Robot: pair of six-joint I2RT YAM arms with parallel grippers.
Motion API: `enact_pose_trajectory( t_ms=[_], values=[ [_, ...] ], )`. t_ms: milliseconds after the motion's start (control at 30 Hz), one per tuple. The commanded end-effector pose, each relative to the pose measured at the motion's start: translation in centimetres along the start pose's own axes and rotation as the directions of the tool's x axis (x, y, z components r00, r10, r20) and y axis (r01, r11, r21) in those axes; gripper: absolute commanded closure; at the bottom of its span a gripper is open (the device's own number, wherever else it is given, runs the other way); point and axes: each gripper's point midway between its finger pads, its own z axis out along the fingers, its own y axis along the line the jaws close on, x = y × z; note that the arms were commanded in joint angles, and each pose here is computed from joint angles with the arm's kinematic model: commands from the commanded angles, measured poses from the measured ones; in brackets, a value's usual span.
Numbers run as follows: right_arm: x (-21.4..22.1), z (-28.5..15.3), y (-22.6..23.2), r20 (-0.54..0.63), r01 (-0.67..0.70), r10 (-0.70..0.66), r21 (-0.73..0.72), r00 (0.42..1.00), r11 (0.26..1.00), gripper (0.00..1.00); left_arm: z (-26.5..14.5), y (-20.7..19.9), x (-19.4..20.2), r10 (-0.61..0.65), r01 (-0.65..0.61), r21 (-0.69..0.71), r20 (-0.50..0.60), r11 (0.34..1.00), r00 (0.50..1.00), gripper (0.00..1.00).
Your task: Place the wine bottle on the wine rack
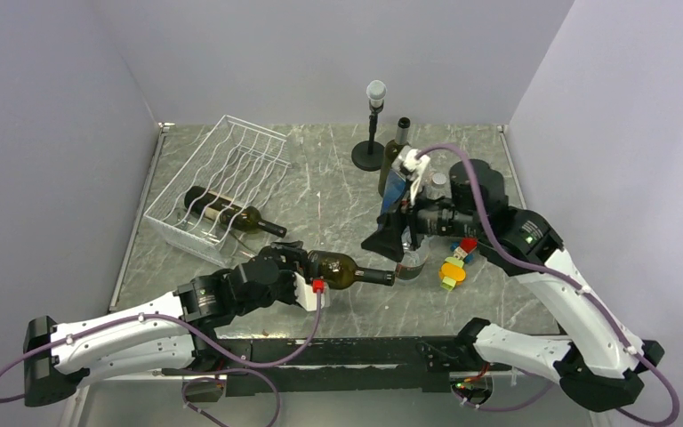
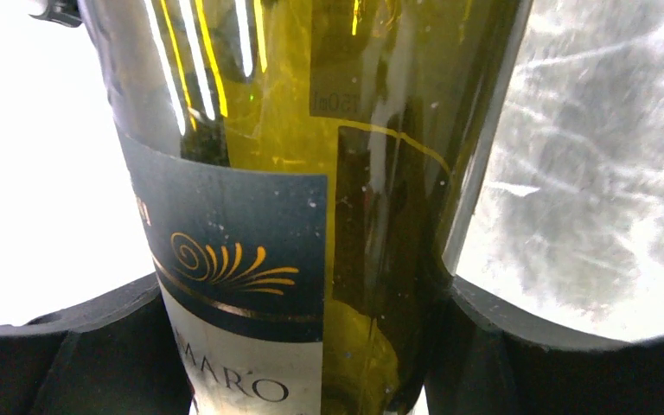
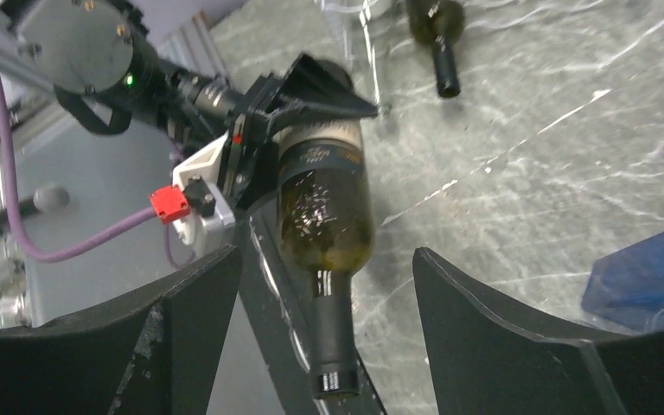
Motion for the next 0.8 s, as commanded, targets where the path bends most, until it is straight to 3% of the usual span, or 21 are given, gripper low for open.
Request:
enact_pose_trajectory(
  t_ms=[0, 500, 767],
  values=[
    [2.2, 0.6, 0.3, -0.108, 0.064, -0.062, 0.009, 0.992, 0.998, 0.22, -1.5, 5.4, -2.6, 0.123, -0.109, -0.205, 0.053, 0.973, 0.991, 0.99],
    [9.9, 5.8, -1.1, -0.407, 0.106, -0.103, -0.014, 0.907, 0.994, 0.21, -1.7, 5.3, -2.3, 0.166, -0.154, -0.222, 0.037, 0.963, 0.985, 0.99],
    [12.0, 7.3, 0.4, -0.470, 0.087, -0.118, -0.088, 0.875, 0.992, 0.25, -2.2, 5.3, -1.7, 0.141, -0.129, -0.239, 0.035, 0.962, 0.989, 0.99]
  ],
)
